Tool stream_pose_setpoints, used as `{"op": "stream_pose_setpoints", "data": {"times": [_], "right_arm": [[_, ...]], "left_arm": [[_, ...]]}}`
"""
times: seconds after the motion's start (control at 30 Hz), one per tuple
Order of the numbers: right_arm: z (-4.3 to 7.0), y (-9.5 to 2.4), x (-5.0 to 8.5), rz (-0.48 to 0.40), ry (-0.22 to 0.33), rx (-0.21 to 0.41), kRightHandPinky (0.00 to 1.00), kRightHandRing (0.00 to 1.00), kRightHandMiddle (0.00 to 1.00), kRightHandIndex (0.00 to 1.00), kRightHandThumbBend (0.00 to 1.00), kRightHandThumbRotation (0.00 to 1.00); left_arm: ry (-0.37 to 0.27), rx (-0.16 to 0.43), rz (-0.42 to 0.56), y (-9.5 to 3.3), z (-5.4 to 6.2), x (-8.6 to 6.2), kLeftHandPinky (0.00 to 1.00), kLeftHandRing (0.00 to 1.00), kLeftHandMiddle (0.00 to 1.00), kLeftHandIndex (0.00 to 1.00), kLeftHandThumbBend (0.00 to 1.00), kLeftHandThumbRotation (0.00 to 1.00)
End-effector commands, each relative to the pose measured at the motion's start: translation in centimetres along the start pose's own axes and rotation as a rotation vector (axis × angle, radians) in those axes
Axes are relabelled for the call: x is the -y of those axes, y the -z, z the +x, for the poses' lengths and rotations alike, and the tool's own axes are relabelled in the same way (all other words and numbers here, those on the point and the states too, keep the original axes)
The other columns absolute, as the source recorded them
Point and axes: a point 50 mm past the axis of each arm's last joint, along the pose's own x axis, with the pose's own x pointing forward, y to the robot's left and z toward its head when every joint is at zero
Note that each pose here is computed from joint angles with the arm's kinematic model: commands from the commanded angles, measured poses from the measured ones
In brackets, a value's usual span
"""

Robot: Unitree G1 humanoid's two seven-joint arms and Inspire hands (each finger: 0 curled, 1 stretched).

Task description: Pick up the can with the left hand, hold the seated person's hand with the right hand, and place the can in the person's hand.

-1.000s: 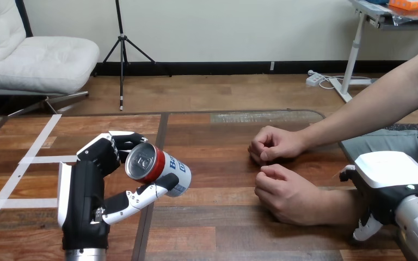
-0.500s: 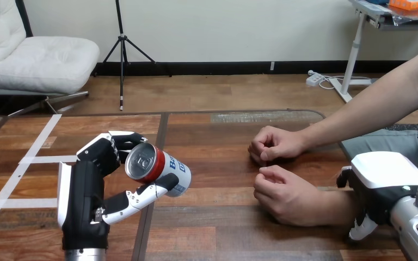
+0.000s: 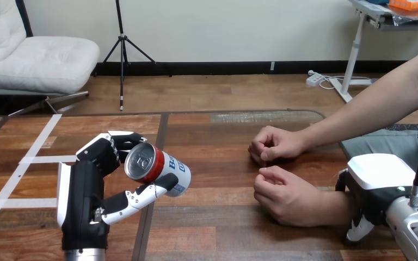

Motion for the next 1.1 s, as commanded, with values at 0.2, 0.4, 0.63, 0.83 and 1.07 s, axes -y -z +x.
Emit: {"op": "stream_pose_setpoints", "data": {"times": [0.2, 0.4, 0.63, 0.83, 1.07], "right_arm": [[0.9, -0.7, 1.3, 0.004, 0.048, 0.041, 0.39, 0.52, 0.60, 0.65, 0.82, 0.00], [1.0, -0.8, 1.0, 0.011, 0.048, 0.052, 0.36, 0.49, 0.57, 0.64, 0.82, 0.00], [1.3, -1.0, 0.7, 0.004, 0.028, 0.054, 0.29, 0.41, 0.50, 0.61, 0.82, 0.00], [1.6, -1.0, 0.5, 0.018, 0.011, 0.059, 0.24, 0.33, 0.44, 0.60, 0.83, 0.00], [2.0, -1.2, 0.2, 0.015, -0.007, 0.064, 0.18, 0.28, 0.40, 0.63, 0.85, 0.01]], "left_arm": [[-0.013, 0.088, -0.005, -1.1, 1.4, -0.2, 0.41, 0.43, 0.47, 0.51, 0.77, 0.00], [-0.015, 0.087, -0.011, -1.1, 1.3, -0.2, 0.41, 0.43, 0.47, 0.51, 0.77, 0.00], [-0.017, 0.090, -0.012, -1.2, 1.2, -0.2, 0.42, 0.43, 0.47, 0.51, 0.77, 0.00], [-0.020, 0.086, -0.029, -1.3, 1.2, -0.3, 0.42, 0.43, 0.47, 0.51, 0.77, 0.00], [-0.019, 0.083, -0.028, -1.3, 1.0, -0.4, 0.42, 0.43, 0.47, 0.51, 0.77, 0.00]]}}
